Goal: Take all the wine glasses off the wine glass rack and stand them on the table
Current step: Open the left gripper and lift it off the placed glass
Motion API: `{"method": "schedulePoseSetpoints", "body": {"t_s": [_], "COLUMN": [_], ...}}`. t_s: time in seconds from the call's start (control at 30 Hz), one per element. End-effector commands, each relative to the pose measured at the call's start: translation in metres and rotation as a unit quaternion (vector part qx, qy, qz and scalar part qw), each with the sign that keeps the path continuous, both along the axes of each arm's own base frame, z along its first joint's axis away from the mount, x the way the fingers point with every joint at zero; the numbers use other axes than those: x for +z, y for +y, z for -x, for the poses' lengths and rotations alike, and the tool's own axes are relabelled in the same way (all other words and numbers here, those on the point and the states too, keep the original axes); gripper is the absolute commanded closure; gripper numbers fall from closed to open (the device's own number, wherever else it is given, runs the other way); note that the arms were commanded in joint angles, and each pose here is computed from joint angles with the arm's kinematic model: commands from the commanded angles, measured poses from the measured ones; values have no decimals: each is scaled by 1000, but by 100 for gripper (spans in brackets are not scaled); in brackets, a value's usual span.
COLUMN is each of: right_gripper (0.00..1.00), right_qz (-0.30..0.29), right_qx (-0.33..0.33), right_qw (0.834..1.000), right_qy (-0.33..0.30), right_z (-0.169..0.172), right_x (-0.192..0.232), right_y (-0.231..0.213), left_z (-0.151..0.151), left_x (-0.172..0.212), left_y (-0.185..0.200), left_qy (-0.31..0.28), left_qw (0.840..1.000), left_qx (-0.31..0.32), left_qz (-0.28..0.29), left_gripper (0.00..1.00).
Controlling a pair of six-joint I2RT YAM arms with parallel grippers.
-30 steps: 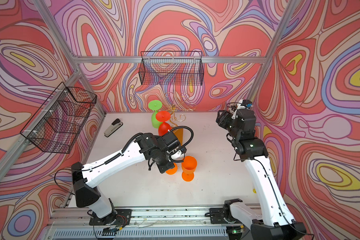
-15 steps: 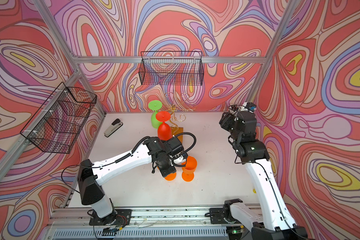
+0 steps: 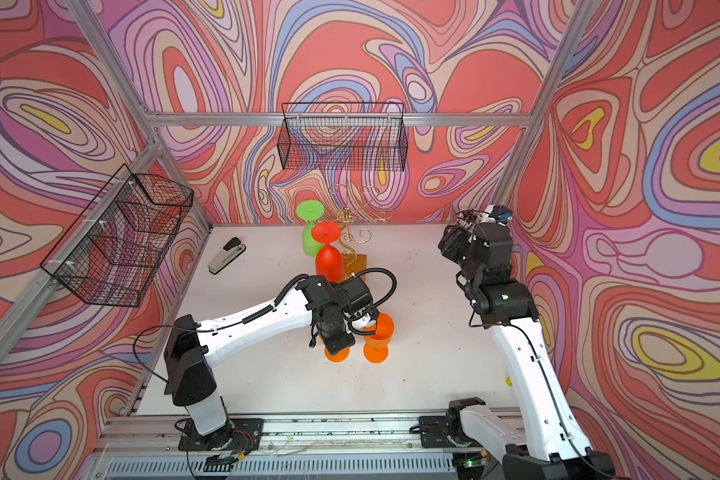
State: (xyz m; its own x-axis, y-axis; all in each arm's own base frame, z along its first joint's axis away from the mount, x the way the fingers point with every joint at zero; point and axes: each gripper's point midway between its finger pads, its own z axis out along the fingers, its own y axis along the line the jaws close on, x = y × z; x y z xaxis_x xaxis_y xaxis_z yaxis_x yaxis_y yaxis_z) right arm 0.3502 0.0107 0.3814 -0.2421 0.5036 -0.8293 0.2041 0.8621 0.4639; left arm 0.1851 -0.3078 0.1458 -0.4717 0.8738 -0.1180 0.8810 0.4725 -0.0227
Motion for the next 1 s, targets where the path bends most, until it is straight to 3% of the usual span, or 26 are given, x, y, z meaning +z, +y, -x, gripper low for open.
{"method": "schedulePoseSetpoints", "body": {"t_s": [0.0,0.1,0.3,0.43,0.53,0.63,0.73,0.87,0.97], "right_gripper": [31,32,31,32,32,32,32,32,33], "right_qz": [5,4,3,-1,-8,-19,-38,-58,-63], "right_qx": [4,3,5,7,16,36,74,115,126], "right_qw": [1000,1000,1000,1000,1000,999,995,990,989], "right_qy": [7,7,8,0,-13,-30,-47,-56,-52], "right_z": [-1,-1,-1,1,4,7,8,4,0], "right_x": [-6,-6,-8,-2,8,19,28,33,30], "right_y": [1,1,1,2,6,12,27,42,47], "left_z": [1,4,6,3,2,-3,-10,-22,-28], "left_x": [7,17,48,89,140,199,253,294,303], "left_y": [-2,-5,-9,-4,3,22,51,95,113], "left_qy": [3,7,-8,-50,-105,-184,-256,-266,-248], "left_qw": [1000,1000,998,993,978,945,893,810,762], "left_qx": [-2,-4,-5,5,20,55,116,219,267], "left_qz": [3,21,64,108,178,263,351,475,536], "left_gripper": [67,50,30,25,24,24,26,29,29]}}
